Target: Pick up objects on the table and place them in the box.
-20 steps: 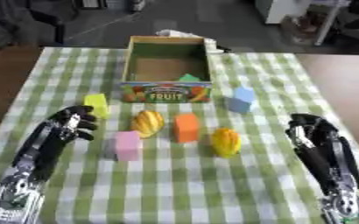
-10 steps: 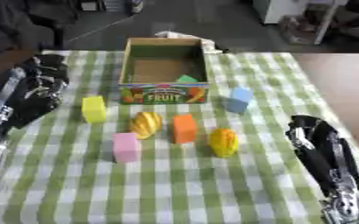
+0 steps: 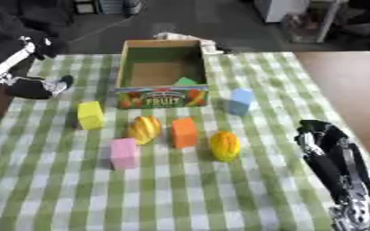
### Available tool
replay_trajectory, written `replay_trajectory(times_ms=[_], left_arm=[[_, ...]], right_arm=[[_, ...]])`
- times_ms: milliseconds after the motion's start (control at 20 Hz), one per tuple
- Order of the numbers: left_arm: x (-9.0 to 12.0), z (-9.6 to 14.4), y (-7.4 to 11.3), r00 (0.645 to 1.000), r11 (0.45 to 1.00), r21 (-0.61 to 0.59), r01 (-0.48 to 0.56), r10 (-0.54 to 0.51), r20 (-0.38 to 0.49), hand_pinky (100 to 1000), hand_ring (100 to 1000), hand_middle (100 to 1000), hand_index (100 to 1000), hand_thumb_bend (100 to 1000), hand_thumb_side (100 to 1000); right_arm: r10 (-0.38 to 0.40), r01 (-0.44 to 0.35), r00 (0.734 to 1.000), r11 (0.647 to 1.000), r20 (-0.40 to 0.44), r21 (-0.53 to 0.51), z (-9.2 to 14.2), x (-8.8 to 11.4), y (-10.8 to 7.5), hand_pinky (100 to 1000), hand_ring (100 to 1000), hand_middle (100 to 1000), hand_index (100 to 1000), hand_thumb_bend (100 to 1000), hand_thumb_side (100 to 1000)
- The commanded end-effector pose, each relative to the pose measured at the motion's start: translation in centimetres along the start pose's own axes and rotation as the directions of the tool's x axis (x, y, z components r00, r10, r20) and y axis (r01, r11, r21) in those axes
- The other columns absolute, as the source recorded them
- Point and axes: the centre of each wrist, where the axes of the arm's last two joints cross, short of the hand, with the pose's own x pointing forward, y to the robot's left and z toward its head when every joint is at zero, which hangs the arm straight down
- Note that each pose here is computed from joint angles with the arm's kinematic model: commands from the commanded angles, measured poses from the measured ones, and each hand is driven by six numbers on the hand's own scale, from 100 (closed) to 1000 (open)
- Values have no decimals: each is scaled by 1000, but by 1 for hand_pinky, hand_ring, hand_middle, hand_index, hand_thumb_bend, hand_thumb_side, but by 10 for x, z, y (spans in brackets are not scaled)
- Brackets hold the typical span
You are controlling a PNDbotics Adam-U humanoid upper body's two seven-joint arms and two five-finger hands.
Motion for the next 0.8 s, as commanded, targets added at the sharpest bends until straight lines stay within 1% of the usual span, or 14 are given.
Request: replay_trajectory(times_ms=[50,100,150,300,450,500,800], left_arm=[[-13,-6,8,991,983,-130,128,-131,-12,815,789,802,902,555,285],[-14,-11,6,989,976,-159,146,-149,-8,819,788,802,903,597,286],[-15,-15,5,987,970,-183,159,-163,-5,819,787,802,905,620,288],[-16,-26,0,981,954,-235,188,-192,3,820,784,798,904,661,289],[-15,-35,-6,979,945,-262,197,-203,7,818,781,794,901,658,284],[-15,-37,-8,979,945,-261,197,-202,7,813,777,789,897,643,271],[-11,-48,-19,986,965,-207,160,-167,-19,802,771,781,888,583,251]], right_arm=[[1,-2,1000,1000,23,11,-2,5,-3,638,591,585,690,100,505],[1,-1,1000,1000,24,12,-2,5,-3,638,591,585,690,100,505],[0,0,1000,1000,24,13,-2,5,-2,638,591,585,690,100,505],[-2,1,1000,1000,24,15,-2,6,-2,638,591,584,690,100,505],[-4,3,1000,1000,25,15,-3,6,-2,638,591,584,690,100,505],[-4,4,1000,1000,25,16,-3,6,-2,638,591,584,690,100,505],[-7,7,1000,1000,24,16,-3,6,-1,638,591,584,690,100,505]])
